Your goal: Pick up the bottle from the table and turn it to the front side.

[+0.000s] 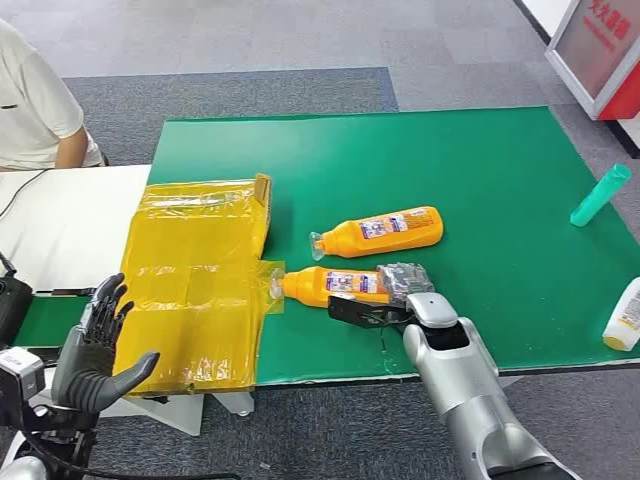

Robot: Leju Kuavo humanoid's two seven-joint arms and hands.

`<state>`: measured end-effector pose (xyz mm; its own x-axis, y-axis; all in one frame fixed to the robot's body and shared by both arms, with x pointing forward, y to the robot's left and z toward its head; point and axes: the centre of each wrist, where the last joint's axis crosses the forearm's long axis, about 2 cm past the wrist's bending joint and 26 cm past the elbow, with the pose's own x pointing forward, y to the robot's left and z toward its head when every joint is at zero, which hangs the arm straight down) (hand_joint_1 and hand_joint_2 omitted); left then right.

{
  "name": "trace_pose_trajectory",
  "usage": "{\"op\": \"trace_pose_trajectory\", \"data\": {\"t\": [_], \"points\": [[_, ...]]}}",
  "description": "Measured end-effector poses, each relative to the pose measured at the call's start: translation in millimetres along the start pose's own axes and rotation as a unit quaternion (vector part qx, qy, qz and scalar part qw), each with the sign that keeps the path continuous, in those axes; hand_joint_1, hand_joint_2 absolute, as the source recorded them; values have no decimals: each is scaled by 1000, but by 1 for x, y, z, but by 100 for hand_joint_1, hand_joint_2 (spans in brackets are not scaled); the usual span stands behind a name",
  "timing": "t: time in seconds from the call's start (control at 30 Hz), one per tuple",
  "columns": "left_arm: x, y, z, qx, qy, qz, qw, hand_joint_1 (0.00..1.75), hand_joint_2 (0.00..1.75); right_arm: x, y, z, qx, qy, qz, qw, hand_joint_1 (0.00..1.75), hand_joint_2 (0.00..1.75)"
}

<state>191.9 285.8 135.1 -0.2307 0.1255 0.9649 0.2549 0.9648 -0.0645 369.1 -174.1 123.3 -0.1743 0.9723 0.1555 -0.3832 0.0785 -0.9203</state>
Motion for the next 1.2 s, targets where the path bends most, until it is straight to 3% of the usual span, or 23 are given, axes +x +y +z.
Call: {"op": "trace_pose_trajectory", "data": {"t": [0.17,0.33,0.57,0.67,0.77,0.83,1.1,1.2], "points": [[0,0,0,0,1,0,1000,0,175,0,1,1,-7,-10,-14,1000,175,175],[0,0,0,0,0,1,1000,0,175,4,0,7,-26,-61,-93,993,175,175],[0,0,0,1,-2,2,1000,0,175,7,-4,13,-38,-92,-149,984,175,175],[0,0,-1,1,-13,9,1000,0,175,9,-2,18,-35,-143,-262,954,175,175],[2,-5,-8,-5,-33,23,999,0,175,18,0,31,-51,-222,-423,877,175,175],[5,-11,-16,-11,-45,30,998,0,175,24,-1,38,-64,-248,-473,843,175,175],[8,-23,-26,-28,-61,42,997,0,175,30,-3,52,-89,-269,-499,819,175,175],[14,-30,-36,-46,-97,42,993,0,175,36,-8,59,-133,-295,-498,805,175,175]]}}
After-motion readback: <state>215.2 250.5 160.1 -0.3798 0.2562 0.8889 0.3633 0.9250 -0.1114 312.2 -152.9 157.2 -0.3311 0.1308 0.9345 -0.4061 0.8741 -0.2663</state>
